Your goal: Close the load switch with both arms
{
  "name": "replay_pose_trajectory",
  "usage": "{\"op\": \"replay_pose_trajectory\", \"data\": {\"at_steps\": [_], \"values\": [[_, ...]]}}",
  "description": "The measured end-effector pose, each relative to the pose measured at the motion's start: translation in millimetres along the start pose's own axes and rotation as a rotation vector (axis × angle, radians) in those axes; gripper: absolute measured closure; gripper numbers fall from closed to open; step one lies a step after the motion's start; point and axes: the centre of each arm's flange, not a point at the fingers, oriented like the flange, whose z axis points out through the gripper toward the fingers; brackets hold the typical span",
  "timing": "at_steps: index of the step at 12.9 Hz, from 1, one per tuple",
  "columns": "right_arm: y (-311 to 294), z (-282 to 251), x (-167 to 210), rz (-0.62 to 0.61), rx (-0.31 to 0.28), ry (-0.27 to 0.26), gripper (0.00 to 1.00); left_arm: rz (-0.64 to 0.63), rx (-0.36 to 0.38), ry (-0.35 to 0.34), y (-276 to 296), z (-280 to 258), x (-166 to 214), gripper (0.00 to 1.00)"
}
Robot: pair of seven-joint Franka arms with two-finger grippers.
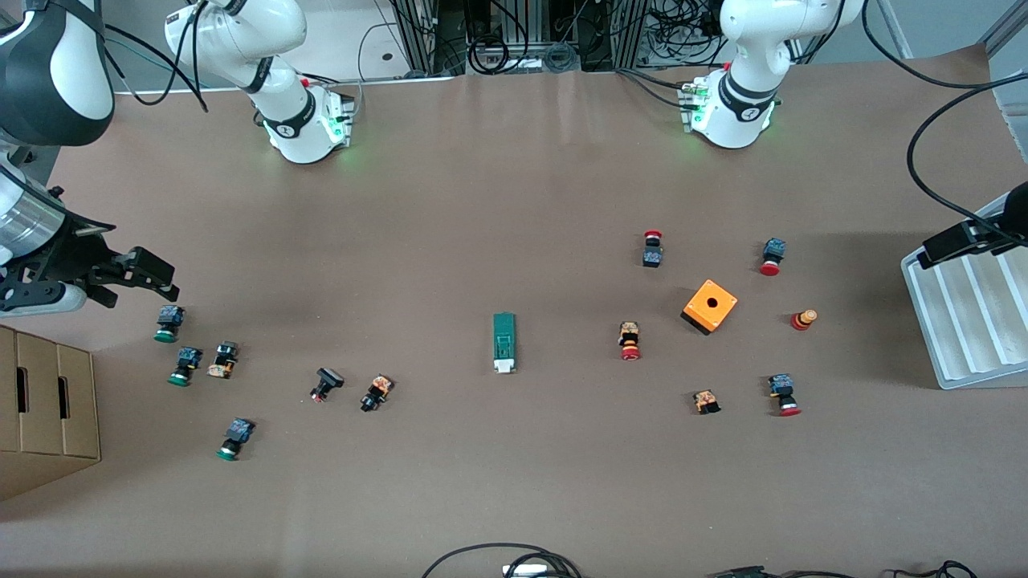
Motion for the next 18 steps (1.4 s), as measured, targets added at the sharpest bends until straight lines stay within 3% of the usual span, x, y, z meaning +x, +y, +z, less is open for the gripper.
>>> {"op": "replay_pose_trajectory", "data": {"at_steps": [18], "values": [[0, 0, 0, 0.000, 0.000, 0.000, 0.00, -0.034, 0.002, 0.001, -22, 0, 2, 0.00]]}}
